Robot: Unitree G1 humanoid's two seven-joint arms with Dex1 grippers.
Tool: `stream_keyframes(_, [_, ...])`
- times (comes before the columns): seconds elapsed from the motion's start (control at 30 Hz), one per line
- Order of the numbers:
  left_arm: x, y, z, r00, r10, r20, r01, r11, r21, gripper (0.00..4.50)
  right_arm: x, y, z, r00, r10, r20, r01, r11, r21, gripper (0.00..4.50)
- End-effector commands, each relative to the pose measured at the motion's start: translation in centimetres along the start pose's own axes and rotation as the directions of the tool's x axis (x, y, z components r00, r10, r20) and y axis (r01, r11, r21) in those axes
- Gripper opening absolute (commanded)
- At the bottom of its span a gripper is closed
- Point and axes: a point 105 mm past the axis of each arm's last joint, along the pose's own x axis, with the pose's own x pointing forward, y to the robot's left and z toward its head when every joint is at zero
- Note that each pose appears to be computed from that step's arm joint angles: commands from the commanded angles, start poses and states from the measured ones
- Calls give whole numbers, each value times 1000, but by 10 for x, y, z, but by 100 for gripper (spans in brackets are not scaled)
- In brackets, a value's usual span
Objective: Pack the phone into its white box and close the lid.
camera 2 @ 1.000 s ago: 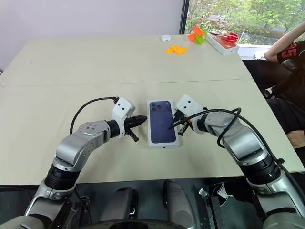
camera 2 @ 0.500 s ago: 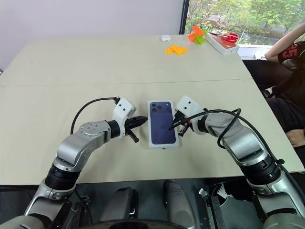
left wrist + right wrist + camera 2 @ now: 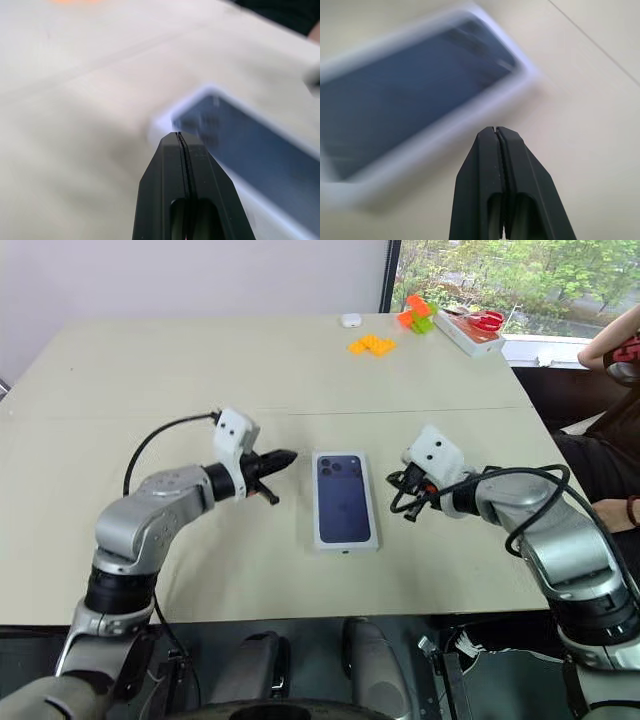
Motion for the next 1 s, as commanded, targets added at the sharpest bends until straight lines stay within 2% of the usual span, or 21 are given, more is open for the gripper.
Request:
stream_keyframes(0.03, [16,-3,2,1000,4,-19,-4,999,42,0,3,29,6,994,108,23,-107,994,-25,5])
stream_keyframes(0.17, [32,-2,-20,987,19,-159,-8,997,72,0,17,47,-10,991,132,-32,-132,991,8,5])
stream_keyframes(0.3, [32,-4,-41,964,12,-267,7,997,70,0,24,54,-29,984,141,-111,-136,989,58,5])
stream_keyframes(0.43, [28,-4,-52,949,9,-315,10,998,61,0,27,50,-43,979,116,-168,-101,990,94,5])
stream_keyframes(0.6, [26,0,-63,939,31,-342,-11,998,60,0,27,49,-44,979,111,-173,-94,990,105,5])
stream_keyframes(0.7, [26,2,-53,963,39,-265,-24,998,60,0,26,45,-38,986,89,-141,-78,994,77,5])
stream_keyframes(0.73, [25,4,-43,979,44,-199,-32,997,65,0,26,40,-31,993,62,-103,-56,997,62,5])
stream_keyframes(0.8, [11,20,-11,995,101,-8,-101,994,53,0,19,8,-5,994,-99,42,97,994,44,5])
stream_keyframes(0.83, [5,26,-3,991,124,42,-126,991,40,0,16,-3,3,983,-158,90,154,987,43,5])
stream_keyframes(0.93, [-27,58,3,968,230,100,-233,972,17,0,4,-34,8,945,-299,136,288,953,92,5])
stream_keyframes(1.0, [-62,87,0,934,338,115,-340,940,-4,0,-8,-56,2,919,-372,130,357,926,119,5])
